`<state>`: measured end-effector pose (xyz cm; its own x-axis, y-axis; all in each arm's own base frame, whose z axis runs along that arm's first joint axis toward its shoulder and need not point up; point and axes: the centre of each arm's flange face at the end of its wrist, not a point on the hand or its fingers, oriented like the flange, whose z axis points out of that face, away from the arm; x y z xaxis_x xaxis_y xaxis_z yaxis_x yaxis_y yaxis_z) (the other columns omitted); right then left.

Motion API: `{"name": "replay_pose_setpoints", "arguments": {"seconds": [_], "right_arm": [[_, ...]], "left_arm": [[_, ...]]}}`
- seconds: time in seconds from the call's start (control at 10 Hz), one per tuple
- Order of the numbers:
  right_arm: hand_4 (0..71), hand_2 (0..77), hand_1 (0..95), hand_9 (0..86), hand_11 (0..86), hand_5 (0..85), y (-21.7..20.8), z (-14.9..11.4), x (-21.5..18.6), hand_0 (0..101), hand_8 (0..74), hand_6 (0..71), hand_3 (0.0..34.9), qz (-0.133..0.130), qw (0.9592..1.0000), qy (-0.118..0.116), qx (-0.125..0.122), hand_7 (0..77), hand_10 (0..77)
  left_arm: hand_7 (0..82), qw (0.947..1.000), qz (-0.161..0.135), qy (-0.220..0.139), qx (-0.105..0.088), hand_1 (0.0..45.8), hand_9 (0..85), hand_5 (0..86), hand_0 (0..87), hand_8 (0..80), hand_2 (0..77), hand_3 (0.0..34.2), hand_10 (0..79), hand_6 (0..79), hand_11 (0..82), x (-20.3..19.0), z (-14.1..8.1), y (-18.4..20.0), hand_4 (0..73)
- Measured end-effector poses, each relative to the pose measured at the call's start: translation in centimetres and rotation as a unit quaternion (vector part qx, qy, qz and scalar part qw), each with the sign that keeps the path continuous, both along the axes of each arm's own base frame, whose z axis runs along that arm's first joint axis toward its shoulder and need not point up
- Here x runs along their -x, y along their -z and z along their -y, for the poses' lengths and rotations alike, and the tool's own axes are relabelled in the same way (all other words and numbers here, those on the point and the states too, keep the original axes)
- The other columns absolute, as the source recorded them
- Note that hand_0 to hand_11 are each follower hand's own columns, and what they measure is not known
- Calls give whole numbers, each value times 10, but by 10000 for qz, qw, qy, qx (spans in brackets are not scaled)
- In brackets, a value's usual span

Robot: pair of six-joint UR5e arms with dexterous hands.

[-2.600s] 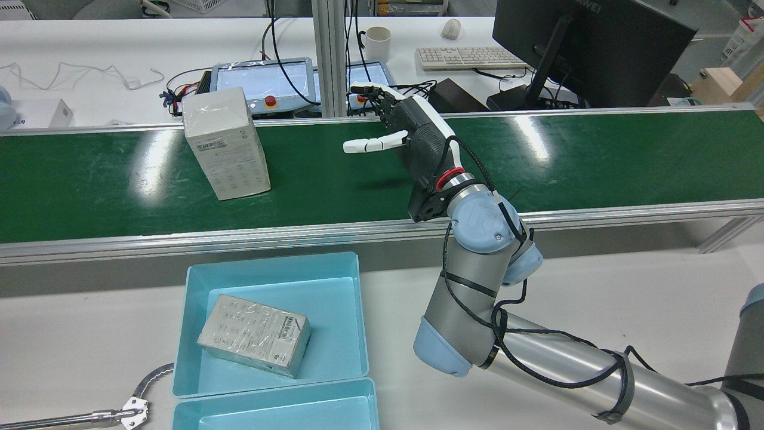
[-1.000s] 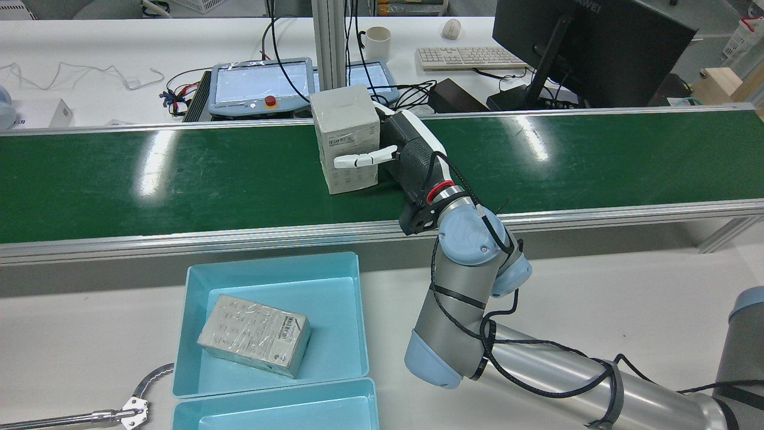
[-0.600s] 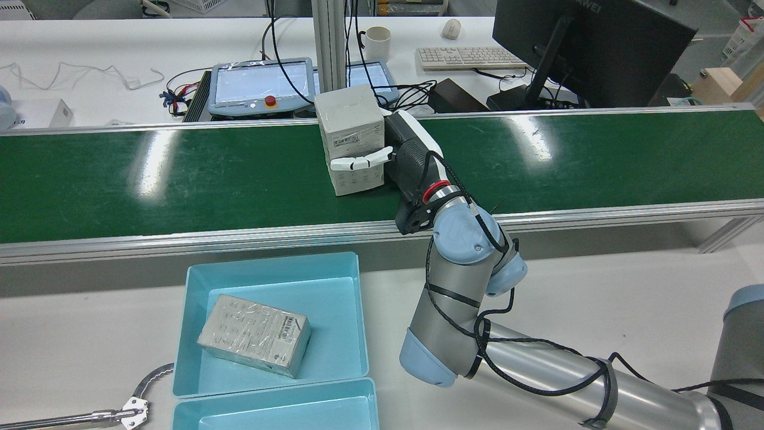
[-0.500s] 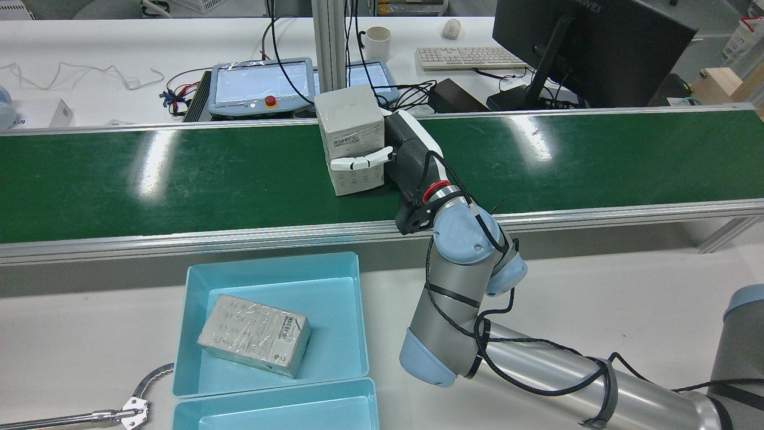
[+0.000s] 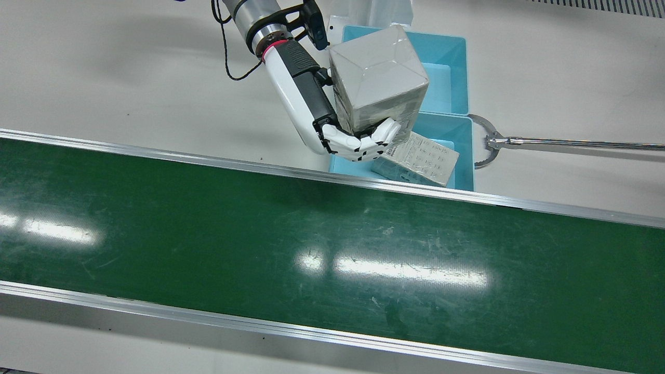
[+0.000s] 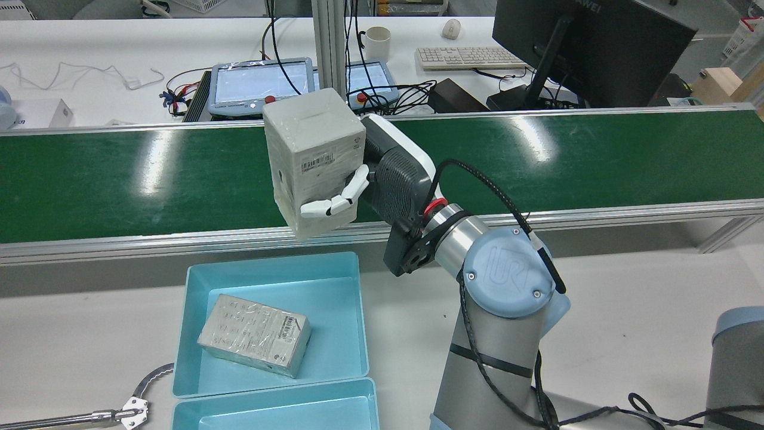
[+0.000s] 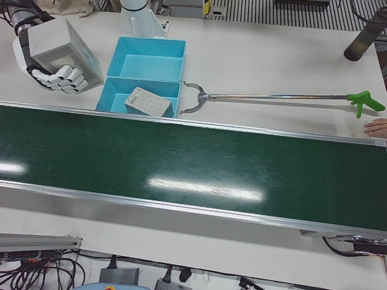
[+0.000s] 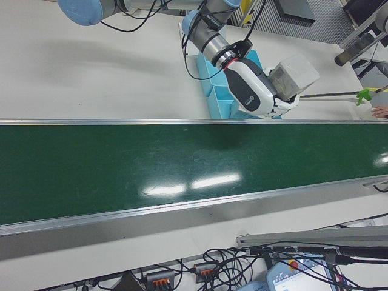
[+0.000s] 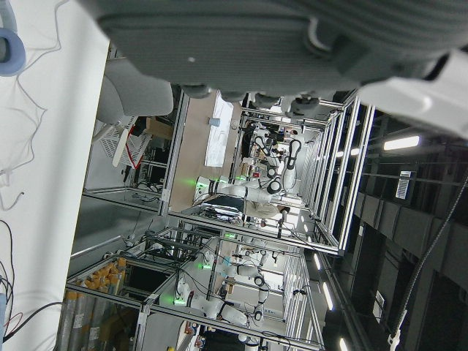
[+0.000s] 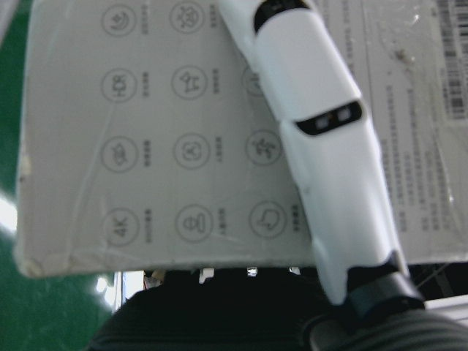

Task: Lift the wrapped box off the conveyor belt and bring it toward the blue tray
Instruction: 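Lift the box off the belt with the right hand, then carry the box with the right hand over the light-blue tray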

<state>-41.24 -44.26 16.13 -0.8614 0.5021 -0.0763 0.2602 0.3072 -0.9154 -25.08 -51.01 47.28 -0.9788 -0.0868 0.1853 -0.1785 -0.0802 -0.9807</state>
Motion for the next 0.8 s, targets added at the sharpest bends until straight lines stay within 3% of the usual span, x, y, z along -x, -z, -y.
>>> {"name": "replay_pose_setpoints", "arguments": {"seconds": [0.2,0.3,0.4,0.5,0.7,0.8], "right_arm": [[311,333,44,409,415,436,-11,-27,17,561,425,371,0,-56,9995,302,21,327,316],[273,333,44,404,327,480,-18,-39,23,587,404,371,0,-76,9991,418,39,327,169],[273,333,44,404,327,480,-21,-48,29,587,404,371,0,-67,9986,517,43,327,169],[142,196,153,284,109,431,-21,-59,37,540,245,393,0,-51,9979,639,40,245,0],[142,196,153,284,109,431,-19,-85,56,540,245,393,0,-28,9958,911,20,245,0],[109,142,218,82,16,207,-17,-95,62,479,0,278,0,-14,9948,1015,-1,164,0]], "left_arm": [[0,10000,0,0,0,0,0,11,0,5,11,0,5,5,5,0,0,0,0],[5,10000,0,0,0,0,0,11,0,5,5,0,5,5,5,0,0,0,0],[0,10000,0,0,0,0,0,11,0,5,5,0,0,5,5,0,0,0,0],[0,10000,0,0,0,0,0,11,0,5,5,0,0,5,5,0,0,0,0],[5,10000,0,0,0,0,0,11,0,5,11,0,5,5,5,0,0,0,0],[0,10000,0,0,0,0,5,11,0,5,5,0,5,5,5,0,0,0,0]]}}
